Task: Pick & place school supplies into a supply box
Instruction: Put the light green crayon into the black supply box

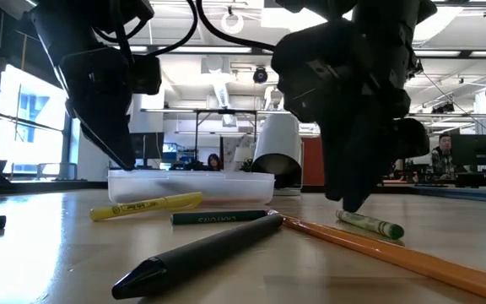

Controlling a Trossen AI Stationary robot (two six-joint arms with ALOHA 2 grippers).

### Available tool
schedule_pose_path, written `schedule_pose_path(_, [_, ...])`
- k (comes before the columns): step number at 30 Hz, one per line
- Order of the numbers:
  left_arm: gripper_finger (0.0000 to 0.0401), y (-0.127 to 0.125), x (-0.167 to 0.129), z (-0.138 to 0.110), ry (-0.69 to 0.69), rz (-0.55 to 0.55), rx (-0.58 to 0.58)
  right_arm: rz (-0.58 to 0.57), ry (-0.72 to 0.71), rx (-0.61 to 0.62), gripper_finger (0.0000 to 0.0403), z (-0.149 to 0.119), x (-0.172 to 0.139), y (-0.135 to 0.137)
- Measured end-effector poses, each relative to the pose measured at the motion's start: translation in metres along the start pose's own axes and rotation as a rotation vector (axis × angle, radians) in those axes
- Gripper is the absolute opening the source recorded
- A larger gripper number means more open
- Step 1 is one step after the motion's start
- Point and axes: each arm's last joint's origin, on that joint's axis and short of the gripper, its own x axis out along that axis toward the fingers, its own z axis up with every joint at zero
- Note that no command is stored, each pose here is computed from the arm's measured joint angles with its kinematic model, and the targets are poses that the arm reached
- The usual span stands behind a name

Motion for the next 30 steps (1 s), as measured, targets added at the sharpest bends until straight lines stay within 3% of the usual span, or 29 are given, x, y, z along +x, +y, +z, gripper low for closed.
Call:
schedule_pose_path(14, [0.0172, 0.000, 0.000, 0.000, 0.000, 0.001, -0.023, -0.163, 0.051, 0.067, 0.0114, -0.006, -0.001, -0.015])
schedule_pose_path(23, [0.0172, 0.000, 0.000, 0.000, -0.001, 0.001, -0.023, -0.166, 0.062, 0.058, 0.0113, -0.006, -0.001, -0.016])
schedule_pose_path(30, [0.0172, 0.000, 0.000, 0.000, -0.001, 0.002, -0.024, -0.191, 0.075, 0.068, 0.0066, -0.009, -0.001, -0.017])
